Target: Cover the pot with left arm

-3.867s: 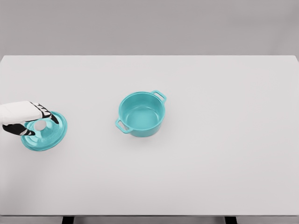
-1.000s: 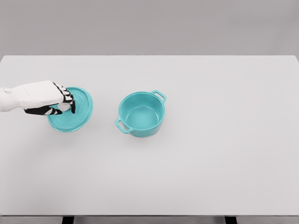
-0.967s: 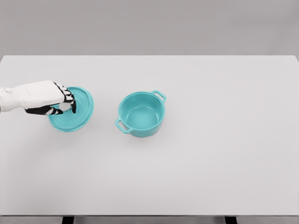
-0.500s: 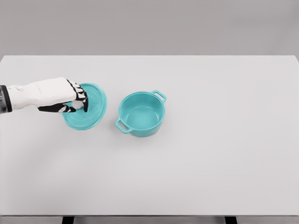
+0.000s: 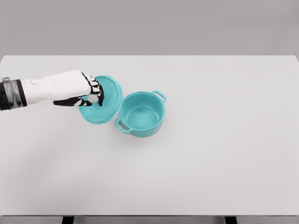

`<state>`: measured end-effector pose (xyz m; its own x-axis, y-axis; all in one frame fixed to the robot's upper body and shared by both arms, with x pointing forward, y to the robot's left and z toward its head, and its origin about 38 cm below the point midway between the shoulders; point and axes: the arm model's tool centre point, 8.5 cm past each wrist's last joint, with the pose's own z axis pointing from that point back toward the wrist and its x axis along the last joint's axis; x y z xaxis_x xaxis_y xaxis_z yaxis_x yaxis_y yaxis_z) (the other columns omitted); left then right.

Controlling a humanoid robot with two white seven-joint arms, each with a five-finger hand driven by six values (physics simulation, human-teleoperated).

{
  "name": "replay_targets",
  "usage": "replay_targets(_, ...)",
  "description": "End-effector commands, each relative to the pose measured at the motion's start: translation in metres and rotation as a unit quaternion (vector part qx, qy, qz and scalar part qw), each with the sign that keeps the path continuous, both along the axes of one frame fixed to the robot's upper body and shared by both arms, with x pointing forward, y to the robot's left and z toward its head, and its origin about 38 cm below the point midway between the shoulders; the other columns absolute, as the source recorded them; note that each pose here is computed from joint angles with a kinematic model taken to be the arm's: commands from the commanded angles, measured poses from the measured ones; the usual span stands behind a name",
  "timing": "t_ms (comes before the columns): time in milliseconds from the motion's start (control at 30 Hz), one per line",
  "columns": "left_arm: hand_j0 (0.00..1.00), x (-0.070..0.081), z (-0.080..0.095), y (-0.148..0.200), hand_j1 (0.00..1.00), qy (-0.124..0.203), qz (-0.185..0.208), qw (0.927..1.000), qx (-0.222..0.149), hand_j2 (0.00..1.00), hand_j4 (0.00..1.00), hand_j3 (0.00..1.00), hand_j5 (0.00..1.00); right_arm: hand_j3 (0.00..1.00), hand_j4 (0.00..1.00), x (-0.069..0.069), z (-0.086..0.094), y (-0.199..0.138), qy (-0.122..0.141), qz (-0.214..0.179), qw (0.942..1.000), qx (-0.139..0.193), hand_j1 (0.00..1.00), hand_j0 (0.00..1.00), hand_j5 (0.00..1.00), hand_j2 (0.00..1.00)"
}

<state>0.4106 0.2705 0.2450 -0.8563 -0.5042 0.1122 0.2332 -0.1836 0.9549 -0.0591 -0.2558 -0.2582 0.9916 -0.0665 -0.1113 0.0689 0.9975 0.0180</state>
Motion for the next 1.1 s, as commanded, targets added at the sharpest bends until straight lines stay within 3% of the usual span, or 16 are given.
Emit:
replay_targets(0,0.44,0.001,-0.002,-0.008,0.44,0.002,-0.005,0.9999,-0.012,0.44,0.44,0.44,0.44,1.0,1.0,0.0,0.0,0.0,0.0,0.0,1.0,0.0,1.0,1.0,1.0,1.0)
replay_targets(667,0.43,0.007,-0.006,-0.052,0.43,-0.005,-0.034,0.9983,-0.048,0.43,0.43,0.43,0.43,1.0,1.0,0.0,0.0,0.0,0.0,0.0,1.0,0.0,1.0,1.0,1.0,1.0)
replay_targets(1067,0.43,0.017,-0.023,-0.072,0.43,0.005,-0.029,0.9979,-0.058,0.43,0.43,0.43,0.43,1.0,1.0,0.0,0.0,0.0,0.0,0.0,1.0,0.0,1.0,1.0,1.0,1.0)
